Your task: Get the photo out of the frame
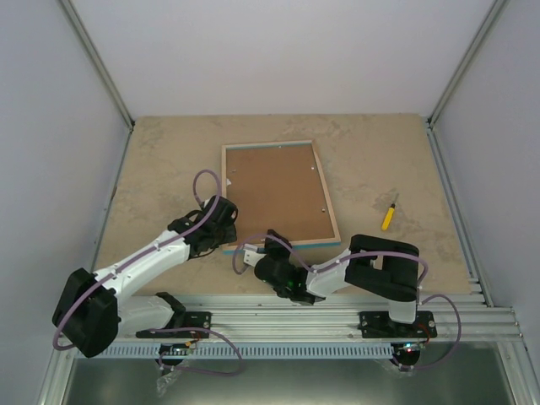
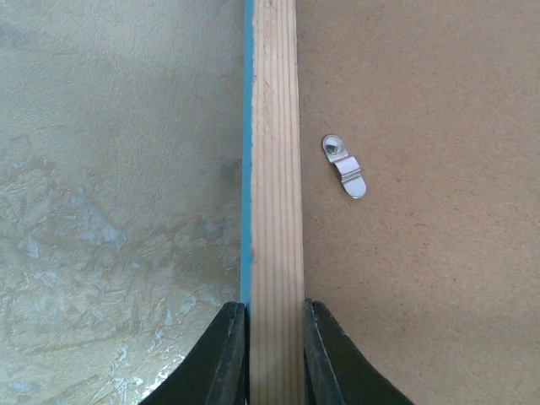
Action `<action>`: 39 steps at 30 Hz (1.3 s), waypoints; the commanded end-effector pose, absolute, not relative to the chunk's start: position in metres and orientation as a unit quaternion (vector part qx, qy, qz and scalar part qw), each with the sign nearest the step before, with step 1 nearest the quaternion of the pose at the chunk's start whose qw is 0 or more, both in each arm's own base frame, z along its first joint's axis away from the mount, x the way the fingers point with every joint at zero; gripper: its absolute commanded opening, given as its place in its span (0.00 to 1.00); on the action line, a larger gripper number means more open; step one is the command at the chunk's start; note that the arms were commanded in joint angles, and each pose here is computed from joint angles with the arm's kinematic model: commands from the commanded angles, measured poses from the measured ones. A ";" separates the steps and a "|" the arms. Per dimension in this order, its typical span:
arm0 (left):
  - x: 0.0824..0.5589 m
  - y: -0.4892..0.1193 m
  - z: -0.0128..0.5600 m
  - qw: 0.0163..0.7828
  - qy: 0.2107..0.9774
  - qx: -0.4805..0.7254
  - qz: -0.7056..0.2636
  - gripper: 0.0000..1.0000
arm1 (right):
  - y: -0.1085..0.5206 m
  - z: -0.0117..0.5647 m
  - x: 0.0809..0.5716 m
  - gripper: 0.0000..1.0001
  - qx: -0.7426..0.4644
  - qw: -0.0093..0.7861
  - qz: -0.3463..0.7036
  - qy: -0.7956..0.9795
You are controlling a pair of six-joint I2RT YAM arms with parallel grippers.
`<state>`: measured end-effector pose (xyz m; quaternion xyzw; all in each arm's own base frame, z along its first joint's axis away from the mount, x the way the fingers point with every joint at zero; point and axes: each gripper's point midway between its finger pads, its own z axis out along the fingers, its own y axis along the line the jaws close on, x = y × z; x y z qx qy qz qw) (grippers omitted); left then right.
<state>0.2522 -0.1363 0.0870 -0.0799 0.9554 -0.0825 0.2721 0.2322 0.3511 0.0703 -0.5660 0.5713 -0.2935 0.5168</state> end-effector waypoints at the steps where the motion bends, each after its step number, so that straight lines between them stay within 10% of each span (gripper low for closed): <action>1: 0.275 -0.155 0.135 0.339 0.924 -0.091 -0.148 0.00 | 0.357 0.088 0.237 0.30 -0.542 0.544 -0.301 0.566; 12: 0.271 -0.144 0.164 0.384 0.896 -0.131 -0.180 0.22 | 0.350 0.127 0.235 0.01 -0.510 0.581 -0.276 0.571; 23: 0.251 -0.099 0.244 0.503 0.805 -0.208 -0.238 0.59 | 0.346 0.168 0.230 0.00 -0.475 0.619 -0.230 0.581; 39: 0.229 -0.067 0.259 0.553 0.740 -0.263 -0.279 0.85 | 0.345 0.255 0.209 0.01 -0.396 0.707 -0.040 0.584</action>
